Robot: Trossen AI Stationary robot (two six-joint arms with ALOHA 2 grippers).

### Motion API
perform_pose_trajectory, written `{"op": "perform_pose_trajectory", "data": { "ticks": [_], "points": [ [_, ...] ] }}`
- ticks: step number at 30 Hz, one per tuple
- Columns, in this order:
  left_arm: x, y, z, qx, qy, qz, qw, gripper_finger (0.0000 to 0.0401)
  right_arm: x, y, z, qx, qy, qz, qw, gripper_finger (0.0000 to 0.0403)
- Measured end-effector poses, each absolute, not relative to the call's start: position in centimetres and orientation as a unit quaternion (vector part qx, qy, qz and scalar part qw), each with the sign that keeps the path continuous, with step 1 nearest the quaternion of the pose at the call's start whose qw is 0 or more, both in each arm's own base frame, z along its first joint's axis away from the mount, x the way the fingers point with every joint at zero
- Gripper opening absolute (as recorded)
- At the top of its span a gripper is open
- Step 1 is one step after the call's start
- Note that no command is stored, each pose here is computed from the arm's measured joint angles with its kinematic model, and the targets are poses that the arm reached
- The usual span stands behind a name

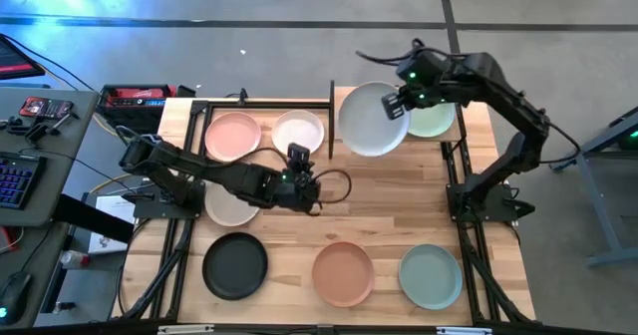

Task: Place and stack plates onto a shelf
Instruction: Stack the light gray plate on top of the green plate on the shelf

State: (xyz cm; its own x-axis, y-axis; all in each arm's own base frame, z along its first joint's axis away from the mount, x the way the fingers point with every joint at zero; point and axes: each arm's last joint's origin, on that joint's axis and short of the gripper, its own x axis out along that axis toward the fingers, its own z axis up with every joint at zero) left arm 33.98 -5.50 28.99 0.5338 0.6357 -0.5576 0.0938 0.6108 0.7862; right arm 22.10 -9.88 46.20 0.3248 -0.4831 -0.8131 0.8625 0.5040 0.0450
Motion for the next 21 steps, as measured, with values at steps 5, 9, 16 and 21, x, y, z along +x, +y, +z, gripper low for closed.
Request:
{"op": "perform_pose_trajectory", "data": {
  "ticks": [5, 9, 16, 21],
  "points": [
    [34.3, -3.3, 29.0, 0.390, 0.463, 0.197, 0.771, 0.0117, 20.5, -10.8, 46.8, 0.239, 0.377, -0.450, 0.773, 0.0000],
    [34.4, -1.7, 29.0, 0.376, 0.473, 0.211, 0.769, 0.0117, 19.8, -12.0, 46.8, 0.233, 0.380, -0.464, 0.765, 0.0000],
    [34.4, 0.5, 29.0, 0.361, 0.484, 0.234, 0.762, 0.0117, 18.6, -13.0, 42.9, 0.266, 0.430, -0.480, 0.716, 0.0000],
    [34.4, 1.7, 29.0, 0.352, 0.491, 0.247, 0.758, 0.0117, 17.3, -12.0, 40.3, 0.301, 0.409, -0.461, 0.728, 0.0000]
  ]
}}
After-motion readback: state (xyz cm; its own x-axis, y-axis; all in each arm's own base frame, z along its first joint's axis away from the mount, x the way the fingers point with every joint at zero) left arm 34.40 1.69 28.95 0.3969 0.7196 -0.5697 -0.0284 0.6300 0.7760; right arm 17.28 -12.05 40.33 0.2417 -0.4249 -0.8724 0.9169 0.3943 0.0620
